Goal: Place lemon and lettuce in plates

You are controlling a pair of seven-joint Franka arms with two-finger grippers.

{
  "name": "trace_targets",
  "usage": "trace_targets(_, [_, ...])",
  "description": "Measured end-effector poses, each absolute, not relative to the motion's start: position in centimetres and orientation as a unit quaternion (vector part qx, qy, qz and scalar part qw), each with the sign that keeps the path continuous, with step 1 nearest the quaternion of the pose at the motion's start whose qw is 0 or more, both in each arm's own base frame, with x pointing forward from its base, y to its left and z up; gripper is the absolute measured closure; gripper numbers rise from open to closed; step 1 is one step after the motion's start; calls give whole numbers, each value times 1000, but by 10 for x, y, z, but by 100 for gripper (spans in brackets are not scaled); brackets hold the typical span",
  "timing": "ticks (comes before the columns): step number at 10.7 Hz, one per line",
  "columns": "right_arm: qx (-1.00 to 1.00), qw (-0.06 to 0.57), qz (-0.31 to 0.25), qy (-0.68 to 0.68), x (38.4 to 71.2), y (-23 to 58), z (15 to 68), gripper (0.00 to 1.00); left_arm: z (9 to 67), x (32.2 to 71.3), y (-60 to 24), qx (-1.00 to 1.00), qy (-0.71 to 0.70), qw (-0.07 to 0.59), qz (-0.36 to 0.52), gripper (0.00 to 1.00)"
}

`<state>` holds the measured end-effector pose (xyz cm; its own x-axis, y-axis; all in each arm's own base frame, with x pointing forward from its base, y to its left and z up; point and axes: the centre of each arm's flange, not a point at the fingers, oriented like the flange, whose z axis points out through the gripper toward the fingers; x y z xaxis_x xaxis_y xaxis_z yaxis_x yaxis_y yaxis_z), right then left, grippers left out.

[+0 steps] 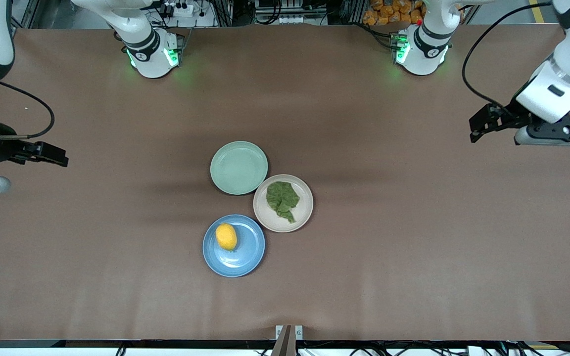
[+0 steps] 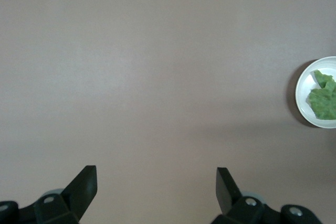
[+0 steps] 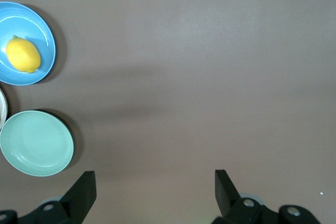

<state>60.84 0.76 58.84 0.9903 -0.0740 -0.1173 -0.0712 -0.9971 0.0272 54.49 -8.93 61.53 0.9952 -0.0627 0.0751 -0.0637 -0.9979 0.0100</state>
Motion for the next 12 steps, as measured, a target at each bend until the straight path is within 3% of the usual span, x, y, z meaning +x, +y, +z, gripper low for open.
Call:
trace_targets(4, [997, 11, -63, -52, 603, -12, 591, 0, 645, 538, -87, 999, -30, 5, 32, 0])
trace_targets(12, [997, 11, -52, -63, 587, -24, 580, 0, 645, 538, -89, 999, -33, 5, 30, 0])
